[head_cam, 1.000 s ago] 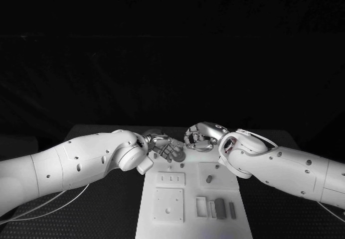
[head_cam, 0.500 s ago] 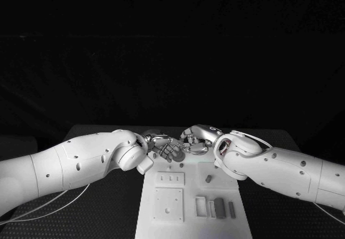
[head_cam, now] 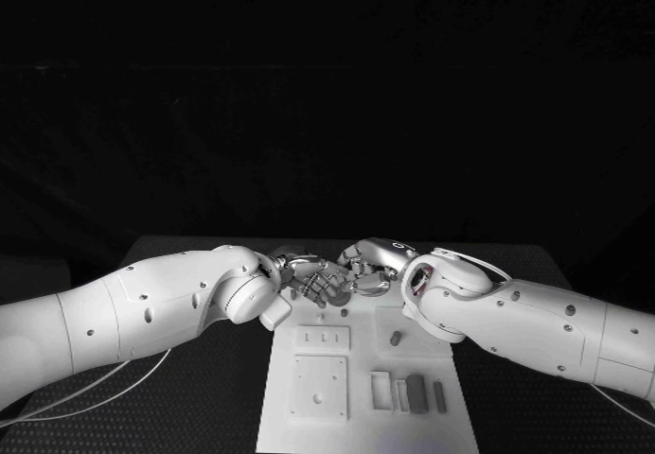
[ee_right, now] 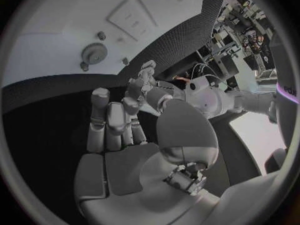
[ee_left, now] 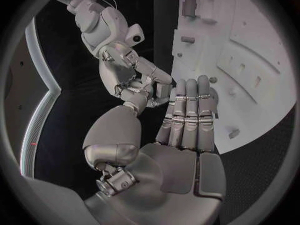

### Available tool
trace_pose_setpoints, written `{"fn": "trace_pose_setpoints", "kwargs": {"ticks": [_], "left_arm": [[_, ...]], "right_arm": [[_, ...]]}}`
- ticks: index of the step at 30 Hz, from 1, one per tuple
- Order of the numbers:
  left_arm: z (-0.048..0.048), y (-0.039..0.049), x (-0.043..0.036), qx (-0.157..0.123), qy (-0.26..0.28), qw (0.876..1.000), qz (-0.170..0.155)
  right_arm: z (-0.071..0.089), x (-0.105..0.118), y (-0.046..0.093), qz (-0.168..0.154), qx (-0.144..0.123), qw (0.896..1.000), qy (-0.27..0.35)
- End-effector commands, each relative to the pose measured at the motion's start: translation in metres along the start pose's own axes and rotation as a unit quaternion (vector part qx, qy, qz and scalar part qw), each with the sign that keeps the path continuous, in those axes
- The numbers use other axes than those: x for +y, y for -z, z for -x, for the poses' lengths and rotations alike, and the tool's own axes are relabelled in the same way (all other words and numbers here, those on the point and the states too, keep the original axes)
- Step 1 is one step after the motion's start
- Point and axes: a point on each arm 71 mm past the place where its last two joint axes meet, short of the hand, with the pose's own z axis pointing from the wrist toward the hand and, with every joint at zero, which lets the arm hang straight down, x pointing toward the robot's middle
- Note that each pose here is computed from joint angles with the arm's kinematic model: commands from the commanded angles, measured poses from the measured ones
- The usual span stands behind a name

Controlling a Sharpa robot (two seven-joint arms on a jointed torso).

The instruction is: Assemble the parts on the task board

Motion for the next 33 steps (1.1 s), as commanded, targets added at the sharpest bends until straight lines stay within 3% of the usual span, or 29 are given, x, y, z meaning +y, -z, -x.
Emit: {"fn": "trace_pose_setpoints", "kwargs": {"ticks": [1, 7, 20, 33], "left_arm": [[-0.0037, -0.0006, -0.0025, 0.010, 0.003, 1.000, -0.001], [-0.0055, -0.0010, -0.0032, 0.014, 0.001, 1.000, -0.001], [-0.0019, -0.0008, -0.0039, -0.008, 0.003, 1.000, -0.007], [-0.0008, -0.0016, -0.0037, -0.013, -0.003, 1.000, -0.006]], "right_arm": [[-0.0026, 0.0039, -0.0001, 0.007, 0.009, 1.000, 0.005], [-0.0030, 0.0048, -0.0008, 0.008, 0.009, 1.000, 0.004], [-0.0061, 0.0018, -0.0012, 0.003, 0.018, 1.000, 0.005], [-0.0085, 0.0050, -0.0014, 0.008, 0.022, 1.000, 0.003]]}}
